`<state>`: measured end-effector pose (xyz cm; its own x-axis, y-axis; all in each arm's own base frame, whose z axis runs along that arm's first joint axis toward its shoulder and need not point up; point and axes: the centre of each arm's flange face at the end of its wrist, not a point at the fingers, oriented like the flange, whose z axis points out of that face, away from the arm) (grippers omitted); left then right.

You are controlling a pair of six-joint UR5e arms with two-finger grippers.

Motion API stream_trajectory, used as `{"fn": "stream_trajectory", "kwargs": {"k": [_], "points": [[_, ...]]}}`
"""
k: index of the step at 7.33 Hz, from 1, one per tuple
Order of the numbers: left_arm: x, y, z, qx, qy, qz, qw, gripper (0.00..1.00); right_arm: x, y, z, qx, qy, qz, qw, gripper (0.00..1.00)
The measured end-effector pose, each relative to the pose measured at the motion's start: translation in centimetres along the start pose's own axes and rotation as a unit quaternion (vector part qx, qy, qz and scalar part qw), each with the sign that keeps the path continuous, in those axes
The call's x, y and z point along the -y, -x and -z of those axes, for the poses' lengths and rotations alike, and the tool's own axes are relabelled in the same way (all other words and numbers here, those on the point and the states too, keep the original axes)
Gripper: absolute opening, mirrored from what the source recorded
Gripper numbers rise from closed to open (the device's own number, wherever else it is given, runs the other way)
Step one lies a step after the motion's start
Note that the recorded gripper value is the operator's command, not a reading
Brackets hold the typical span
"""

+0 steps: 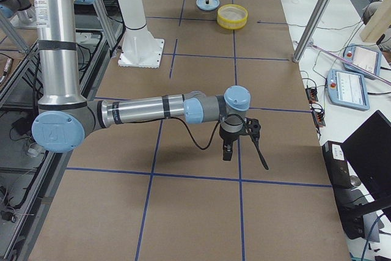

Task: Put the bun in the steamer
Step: 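Close the left gripper on the pale bun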

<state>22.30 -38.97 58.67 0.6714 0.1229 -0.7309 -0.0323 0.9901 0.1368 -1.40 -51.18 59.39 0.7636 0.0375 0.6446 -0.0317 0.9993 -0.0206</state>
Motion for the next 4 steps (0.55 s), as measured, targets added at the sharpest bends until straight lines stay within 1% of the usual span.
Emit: {"fn": "stream_trajectory", "kwargs": {"k": [2,4], "points": [[-0.6,-0.2,1.8,-0.015,0.002,0.0,0.9999,0.29,0.0,0.0,0.0,0.0,0.0,0.0,1.0,1.0],[0.2,-0.3,4.2,-0.037,-0.007,0.008,0.9993,0.29,0.0,0.0,0.0,0.0,0.0,0.0,1.0,1.0]]}}
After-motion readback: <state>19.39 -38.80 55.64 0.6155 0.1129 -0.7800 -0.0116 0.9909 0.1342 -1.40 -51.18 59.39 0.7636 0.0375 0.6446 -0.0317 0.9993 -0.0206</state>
